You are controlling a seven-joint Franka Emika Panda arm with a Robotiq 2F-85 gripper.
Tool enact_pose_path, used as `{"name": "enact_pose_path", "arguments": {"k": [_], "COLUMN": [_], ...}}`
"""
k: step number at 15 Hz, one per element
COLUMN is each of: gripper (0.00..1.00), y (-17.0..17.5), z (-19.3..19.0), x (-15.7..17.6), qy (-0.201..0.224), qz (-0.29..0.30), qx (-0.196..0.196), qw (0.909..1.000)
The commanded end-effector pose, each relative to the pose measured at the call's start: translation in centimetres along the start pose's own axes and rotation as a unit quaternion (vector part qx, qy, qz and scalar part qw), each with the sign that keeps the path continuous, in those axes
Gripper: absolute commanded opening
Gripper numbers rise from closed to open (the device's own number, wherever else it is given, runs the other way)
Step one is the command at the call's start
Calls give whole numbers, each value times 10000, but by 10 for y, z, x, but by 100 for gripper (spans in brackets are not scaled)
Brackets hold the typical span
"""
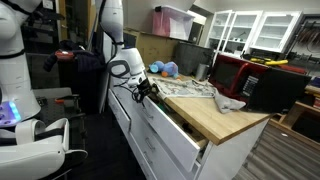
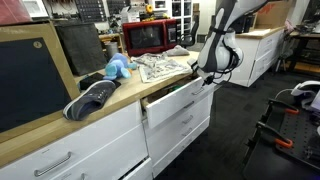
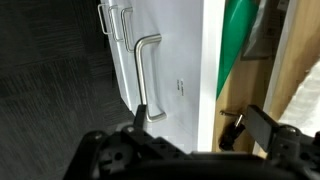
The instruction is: Pull open the top drawer
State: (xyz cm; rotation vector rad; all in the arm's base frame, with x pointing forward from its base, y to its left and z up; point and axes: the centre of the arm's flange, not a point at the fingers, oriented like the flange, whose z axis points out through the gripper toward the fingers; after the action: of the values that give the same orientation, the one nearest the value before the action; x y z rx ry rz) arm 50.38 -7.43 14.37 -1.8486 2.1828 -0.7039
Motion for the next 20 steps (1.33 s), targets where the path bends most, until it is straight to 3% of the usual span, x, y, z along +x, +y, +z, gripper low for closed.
{"name": "enact_pose_path", "arguments": {"k": [1,8,14,20], "gripper": [100,100,100,100], "y": [-11,20,53,122], "z": [31,41,1,-44], "x": [9,23,5,-16], "qy": [69,-62,-504,-689], "qz": [354,688,678,361], "qx": [-68,-672,-962,-1404], "qw": [9993,9953,9918,9870]}}
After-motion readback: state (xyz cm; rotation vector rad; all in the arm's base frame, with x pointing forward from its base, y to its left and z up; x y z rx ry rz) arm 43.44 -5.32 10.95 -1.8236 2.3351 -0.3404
